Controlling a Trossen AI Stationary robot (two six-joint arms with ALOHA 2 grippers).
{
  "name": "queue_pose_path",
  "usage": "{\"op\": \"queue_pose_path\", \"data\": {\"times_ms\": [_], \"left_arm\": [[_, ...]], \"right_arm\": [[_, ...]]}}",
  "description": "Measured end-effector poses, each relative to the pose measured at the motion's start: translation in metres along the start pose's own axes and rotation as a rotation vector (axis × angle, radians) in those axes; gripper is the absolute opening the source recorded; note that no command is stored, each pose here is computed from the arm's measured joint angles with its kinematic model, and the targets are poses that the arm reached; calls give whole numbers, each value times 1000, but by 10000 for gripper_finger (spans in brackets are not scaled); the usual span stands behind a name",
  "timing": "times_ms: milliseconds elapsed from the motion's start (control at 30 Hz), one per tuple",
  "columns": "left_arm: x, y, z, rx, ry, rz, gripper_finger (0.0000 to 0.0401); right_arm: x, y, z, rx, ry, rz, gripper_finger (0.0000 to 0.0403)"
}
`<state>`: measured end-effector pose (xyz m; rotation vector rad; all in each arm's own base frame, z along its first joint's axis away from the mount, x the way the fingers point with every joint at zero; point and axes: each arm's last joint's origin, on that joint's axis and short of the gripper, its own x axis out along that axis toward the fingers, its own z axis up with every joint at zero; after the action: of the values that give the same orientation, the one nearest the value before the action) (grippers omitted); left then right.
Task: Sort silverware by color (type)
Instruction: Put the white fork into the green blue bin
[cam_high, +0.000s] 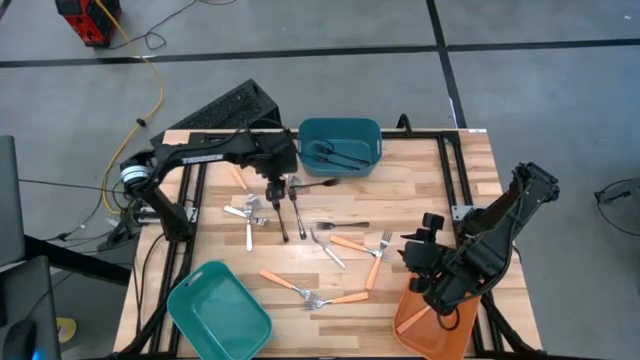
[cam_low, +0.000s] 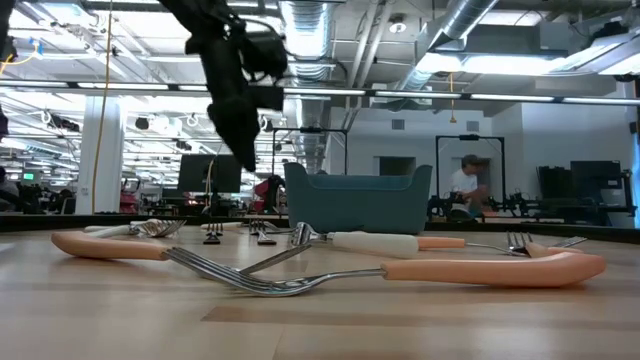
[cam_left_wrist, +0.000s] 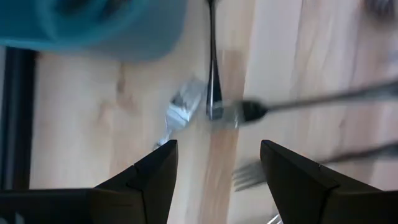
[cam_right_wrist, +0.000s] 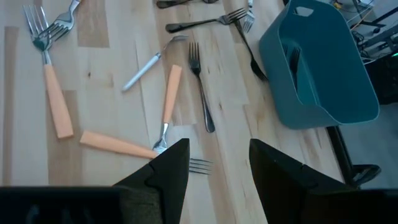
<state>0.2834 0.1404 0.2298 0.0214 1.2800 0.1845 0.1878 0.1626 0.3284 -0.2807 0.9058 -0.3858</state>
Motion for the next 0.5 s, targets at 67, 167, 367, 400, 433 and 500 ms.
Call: {"op": "queue_pose_path", "data": {"times_ms": [67,167,367,400,433,500], "left_arm": [[10,1,0,22,62,24,215],[24,5,2,2,105,48,215],[35,9,7,-18,128,71,215],[34,9,8,-20,126,76,215],[33,10,9,-26,117,83,215],[31,14,12,-69,87,87,215]], "right_arm": [[0,0,0,0,-2,-2,193],[0,0,0,-1,-2,-3,193],[0,0,0,2,-6,-3,193],[0,0,0,2,-6,-3,193],[0,0,0,2,-7,-3,193],[0,0,0,1,-8,-4,193]]}}
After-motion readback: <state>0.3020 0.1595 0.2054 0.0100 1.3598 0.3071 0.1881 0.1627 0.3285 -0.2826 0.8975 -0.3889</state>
